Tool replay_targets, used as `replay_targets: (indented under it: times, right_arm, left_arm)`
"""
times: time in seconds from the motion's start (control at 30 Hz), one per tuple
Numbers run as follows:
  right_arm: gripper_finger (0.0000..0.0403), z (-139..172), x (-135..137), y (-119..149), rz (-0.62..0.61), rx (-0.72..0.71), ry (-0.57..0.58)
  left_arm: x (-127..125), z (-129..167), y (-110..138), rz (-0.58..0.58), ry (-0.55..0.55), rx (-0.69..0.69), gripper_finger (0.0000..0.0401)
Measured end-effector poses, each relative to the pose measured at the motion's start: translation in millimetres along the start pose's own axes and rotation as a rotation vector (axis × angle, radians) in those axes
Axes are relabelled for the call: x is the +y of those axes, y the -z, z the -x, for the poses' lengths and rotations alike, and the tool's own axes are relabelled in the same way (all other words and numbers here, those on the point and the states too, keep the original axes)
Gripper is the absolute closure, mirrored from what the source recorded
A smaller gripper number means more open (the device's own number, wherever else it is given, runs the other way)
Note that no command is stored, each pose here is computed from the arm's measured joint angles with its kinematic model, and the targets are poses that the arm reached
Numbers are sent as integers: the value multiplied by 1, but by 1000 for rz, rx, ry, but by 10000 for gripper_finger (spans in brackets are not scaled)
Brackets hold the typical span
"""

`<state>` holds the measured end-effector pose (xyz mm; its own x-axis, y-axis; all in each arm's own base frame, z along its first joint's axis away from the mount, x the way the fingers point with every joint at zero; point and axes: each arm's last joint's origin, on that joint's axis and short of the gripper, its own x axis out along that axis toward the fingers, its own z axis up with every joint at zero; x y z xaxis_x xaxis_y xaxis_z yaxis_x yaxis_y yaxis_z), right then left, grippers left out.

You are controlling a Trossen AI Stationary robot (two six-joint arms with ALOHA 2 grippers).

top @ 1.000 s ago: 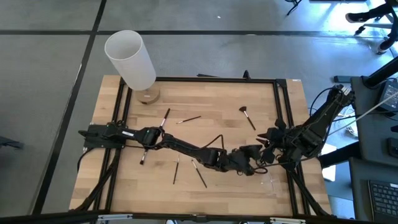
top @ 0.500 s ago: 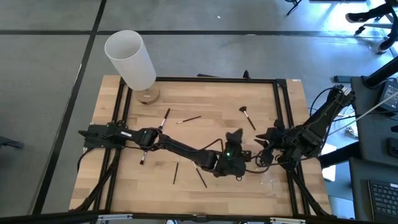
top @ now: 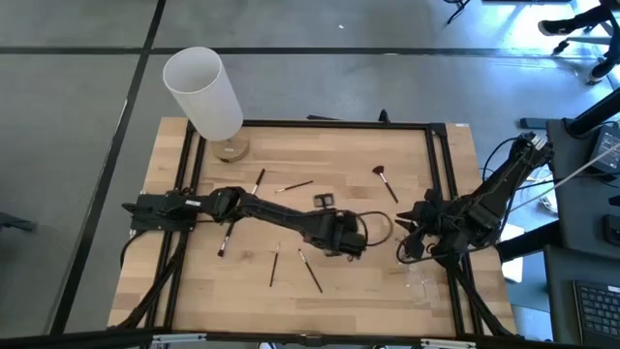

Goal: Put items in baskets/containers
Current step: Put the black liner brush into the transparent organizer

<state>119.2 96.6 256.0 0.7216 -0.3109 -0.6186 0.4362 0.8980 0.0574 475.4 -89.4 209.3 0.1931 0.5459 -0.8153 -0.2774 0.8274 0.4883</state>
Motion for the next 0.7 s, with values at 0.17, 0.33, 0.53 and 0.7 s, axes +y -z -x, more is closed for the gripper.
replay_targets:
  times: [0.17,0.33,0.53,0.7]
  right_arm:
    - [322,0,1,0,-4,15,-11]
    - [322,0,1,1,-5,24,-16]
    - [322,-2,2,4,29,55,-1]
    - [322,-4,1,6,64,71,32]
  left_arm:
    - [37,-24,8,49,-100,202,325]
    - [70,-54,1,62,127,319,334]
    - [92,-71,0,67,215,384,345]
    - [106,-70,2,68,89,391,347]
